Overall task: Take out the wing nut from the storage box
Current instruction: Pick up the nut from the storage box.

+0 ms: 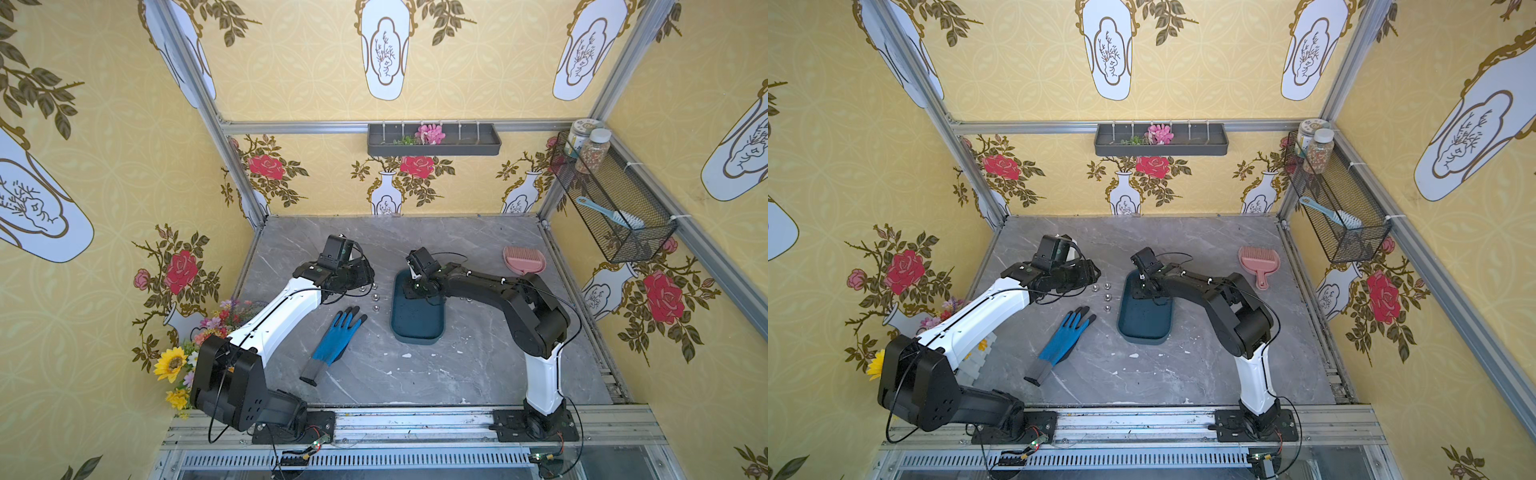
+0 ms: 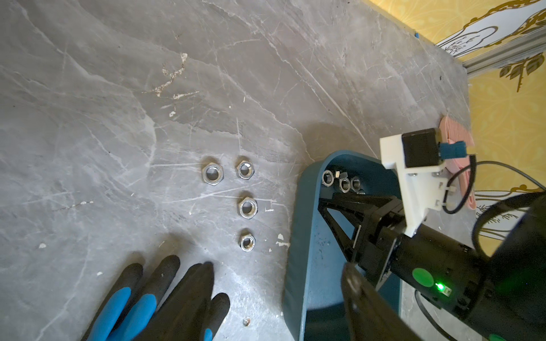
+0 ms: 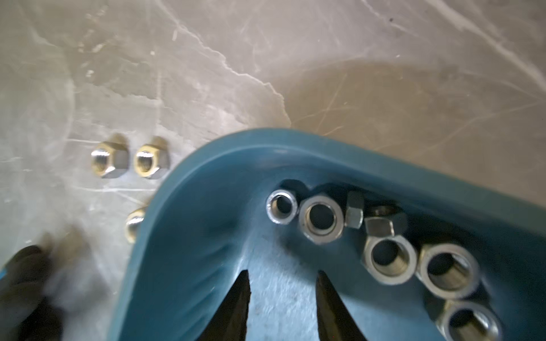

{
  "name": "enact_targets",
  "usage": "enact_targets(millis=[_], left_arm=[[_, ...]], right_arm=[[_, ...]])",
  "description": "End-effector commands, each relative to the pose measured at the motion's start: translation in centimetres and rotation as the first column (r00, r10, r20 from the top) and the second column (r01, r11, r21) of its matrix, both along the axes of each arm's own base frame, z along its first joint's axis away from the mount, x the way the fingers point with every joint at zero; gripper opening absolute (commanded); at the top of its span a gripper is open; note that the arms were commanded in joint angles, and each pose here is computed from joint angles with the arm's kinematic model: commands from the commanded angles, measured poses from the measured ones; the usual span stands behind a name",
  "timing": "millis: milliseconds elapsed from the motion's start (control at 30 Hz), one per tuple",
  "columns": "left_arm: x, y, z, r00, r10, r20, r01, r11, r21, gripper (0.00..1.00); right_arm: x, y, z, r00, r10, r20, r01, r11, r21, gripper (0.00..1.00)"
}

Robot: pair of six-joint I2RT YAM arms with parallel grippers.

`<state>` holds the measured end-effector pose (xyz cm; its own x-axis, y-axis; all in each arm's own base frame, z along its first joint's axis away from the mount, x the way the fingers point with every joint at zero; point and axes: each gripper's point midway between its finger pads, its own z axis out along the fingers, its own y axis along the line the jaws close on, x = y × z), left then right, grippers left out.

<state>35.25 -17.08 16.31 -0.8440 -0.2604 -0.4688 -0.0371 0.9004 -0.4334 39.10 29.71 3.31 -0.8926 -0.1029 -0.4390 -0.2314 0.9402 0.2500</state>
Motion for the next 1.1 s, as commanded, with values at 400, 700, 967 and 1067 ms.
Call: enact_targets(millis=[400,700,967,1067], left_arm=[[0.4,-0.2,-1.0,1.000,-0.012,-0.013,0.013,1.000,0.007,0.70],[0.4,-0.2,-1.2,1.000,-0.010,-0.016,0.011,1.000,0.009,0.70],[0.4,0.0,-1.3,1.000,0.000,-0.017,0.001,1.000,0.010,0.70],[0.4,-0.1,-1.5,1.000,-0.003,-0.021,0.003,1.000,0.008,0.70]], right_arm=[[2.4,-2.1,-2.1,0.996,-0.057,0.064,0.068,0.982,-0.178,0.43],[2.9,-1.6,-2.5,0.996,-0.037,0.077,0.050,0.985,-0.165,0.43],[2.0,-1.4,-2.3,0.997,-0.008,0.071,0.018,0.991,-0.131,0.27],[1.6,-1.0,-1.3,0.996,0.008,0.089,-0.001,0.996,-0.086,0.23]])
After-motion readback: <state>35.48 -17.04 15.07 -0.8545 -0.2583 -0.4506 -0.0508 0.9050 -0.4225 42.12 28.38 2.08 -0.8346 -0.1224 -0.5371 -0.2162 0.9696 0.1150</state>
